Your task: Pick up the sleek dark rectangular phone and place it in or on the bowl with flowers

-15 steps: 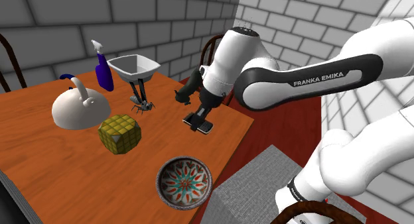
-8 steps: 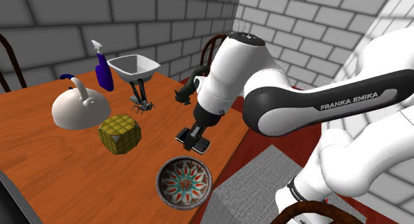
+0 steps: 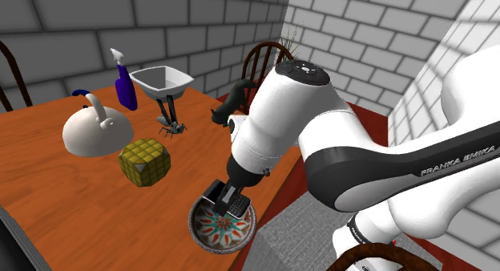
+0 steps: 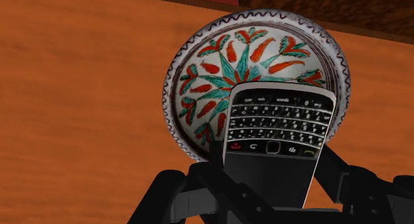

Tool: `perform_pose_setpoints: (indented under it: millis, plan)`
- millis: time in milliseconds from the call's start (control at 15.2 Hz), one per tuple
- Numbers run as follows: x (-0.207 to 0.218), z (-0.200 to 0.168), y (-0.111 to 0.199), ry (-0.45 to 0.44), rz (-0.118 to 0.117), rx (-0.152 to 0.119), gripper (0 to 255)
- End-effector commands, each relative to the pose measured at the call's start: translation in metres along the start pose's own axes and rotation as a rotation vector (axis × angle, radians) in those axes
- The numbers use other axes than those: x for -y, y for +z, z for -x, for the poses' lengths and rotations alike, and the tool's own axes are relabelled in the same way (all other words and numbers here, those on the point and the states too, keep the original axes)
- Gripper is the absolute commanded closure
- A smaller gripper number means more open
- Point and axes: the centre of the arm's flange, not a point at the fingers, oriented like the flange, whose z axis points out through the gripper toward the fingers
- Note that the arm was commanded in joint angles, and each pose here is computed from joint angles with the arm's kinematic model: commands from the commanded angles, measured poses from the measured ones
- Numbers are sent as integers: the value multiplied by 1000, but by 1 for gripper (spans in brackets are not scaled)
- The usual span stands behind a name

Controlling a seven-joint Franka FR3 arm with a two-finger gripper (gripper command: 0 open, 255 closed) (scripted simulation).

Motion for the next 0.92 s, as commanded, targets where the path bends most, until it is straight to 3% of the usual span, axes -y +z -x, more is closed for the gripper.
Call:
perform_pose_setpoints:
  millis: [0,660,858]
  plan:
    - [2,2,9,1,0,0,255]
    - [3,13,62,1,0,0,255]
    - [3,13,62,1,0,0,255]
